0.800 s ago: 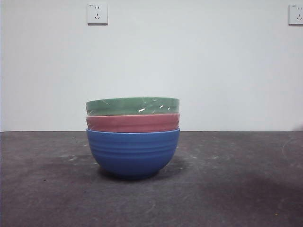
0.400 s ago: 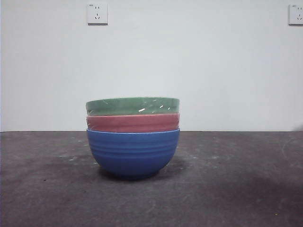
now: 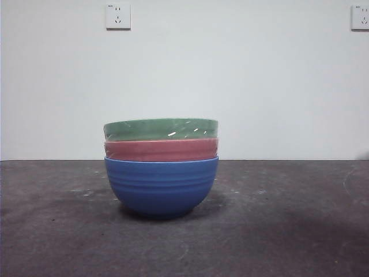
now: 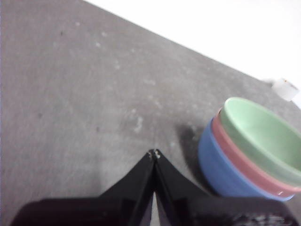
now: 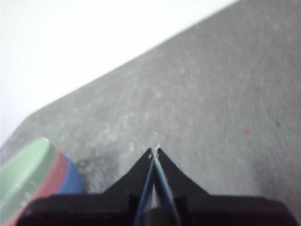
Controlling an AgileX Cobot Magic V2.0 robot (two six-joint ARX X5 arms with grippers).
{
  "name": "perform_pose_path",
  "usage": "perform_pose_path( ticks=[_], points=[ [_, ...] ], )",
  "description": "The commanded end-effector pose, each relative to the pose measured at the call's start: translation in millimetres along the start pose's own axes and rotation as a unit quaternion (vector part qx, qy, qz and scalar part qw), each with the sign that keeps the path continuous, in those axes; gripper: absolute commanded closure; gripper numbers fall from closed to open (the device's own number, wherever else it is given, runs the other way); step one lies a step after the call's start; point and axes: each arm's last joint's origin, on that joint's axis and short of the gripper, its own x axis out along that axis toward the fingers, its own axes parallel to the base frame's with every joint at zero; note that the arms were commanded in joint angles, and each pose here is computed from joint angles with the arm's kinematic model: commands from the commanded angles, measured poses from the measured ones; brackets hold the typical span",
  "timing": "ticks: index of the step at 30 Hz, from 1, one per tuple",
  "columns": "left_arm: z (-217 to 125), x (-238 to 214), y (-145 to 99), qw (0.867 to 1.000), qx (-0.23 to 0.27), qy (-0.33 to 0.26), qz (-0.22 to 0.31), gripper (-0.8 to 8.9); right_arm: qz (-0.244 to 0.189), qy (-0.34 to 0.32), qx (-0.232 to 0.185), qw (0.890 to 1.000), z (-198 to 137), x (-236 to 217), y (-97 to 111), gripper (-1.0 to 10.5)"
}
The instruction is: Pick up the green bowl on the top,put the green bowl on the left,pick up the red bowl in the middle,put the red bowl on the right
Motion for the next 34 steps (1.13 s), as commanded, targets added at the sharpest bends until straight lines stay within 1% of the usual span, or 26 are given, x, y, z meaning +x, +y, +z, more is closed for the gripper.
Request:
perform_pose_path(
  ticks=[1, 3, 7, 10, 13, 16, 19, 22, 24, 26, 27, 28, 29, 31, 32, 34],
  points=[
    [11, -2, -6, 1.000, -0.003, 0.000, -0.001, 8.21, 0.006, -0.010, 0.002, 1.000, 14, -2, 8, 9.6],
    [21, -2, -11, 1.000, -0.003, 0.004, 0.000, 8.21, 0.007, -0.012, 0.000, 1.000, 26, -3, 14, 9.6],
    [44, -2, -21, 1.000, 0.002, 0.010, -0.001, 8.21, 0.005, -0.006, -0.020, 1.000, 48, -2, 25, 9.5],
    [62, 0, -30, 0.999, 0.028, 0.021, -0.023, 8.21, 0.006, 0.006, -0.049, 0.999, 65, 0, 35, 9.5],
    [81, 3, -39, 0.996, 0.060, 0.038, -0.052, 8.21, 0.028, 0.027, -0.086, 0.996, 82, 4, 45, 9.5],
    [99, 8, -49, 0.990, 0.084, 0.066, -0.095, 8.21, 0.057, 0.058, -0.118, 0.990, 96, 11, 54, 9.5],
    [114, 15, -56, 0.981, 0.099, 0.096, -0.139, 8.21, 0.098, 0.106, -0.145, 0.979, 107, 19, 63, 9.5],
    [126, 22, -62, 0.968, 0.105, 0.124, -0.192, 8.21, 0.152, 0.161, -0.163, 0.961, 114, 29, 70, 9.5],
    [132, 26, -66, 0.959, 0.095, 0.146, -0.223, 8.17, 0.191, 0.195, -0.163, 0.948, 116, 34, 73, 9.5],
    [136, 31, -71, 0.947, 0.093, 0.167, -0.257, 8.09, 0.221, 0.224, -0.157, 0.936, 117, 40, 75, 9.3],
    [138, 33, -73, 0.943, 0.092, 0.175, -0.267, 7.96, 0.226, 0.232, -0.152, 0.934, 118, 42, 75, 8.9],
    [139, 34, -75, 0.941, 0.089, 0.184, -0.269, 7.37, 0.228, 0.239, -0.149, 0.932, 118, 44, 76, 8.1],
    [140, 36, -77, 0.939, 0.088, 0.192, -0.270, 6.34, 0.225, 0.245, -0.147, 0.931, 118, 46, 76, 7.2],
    [140, 39, -81, 0.935, 0.089, 0.202, -0.277, 4.35, 0.223, 0.250, -0.144, 0.931, 117, 47, 75, 6.1],
    [140, 40, -84, 0.932, 0.090, 0.206, -0.284, 4.05, 0.222, 0.251, -0.143, 0.931, 117, 47, 75, 5.9],
    [139, 42, -90, 0.926, 0.095, 0.213, -0.296, 4.06, 0.223, 0.249, -0.144, 0.932, 117, 47, 75, 6.0]
  ],
)
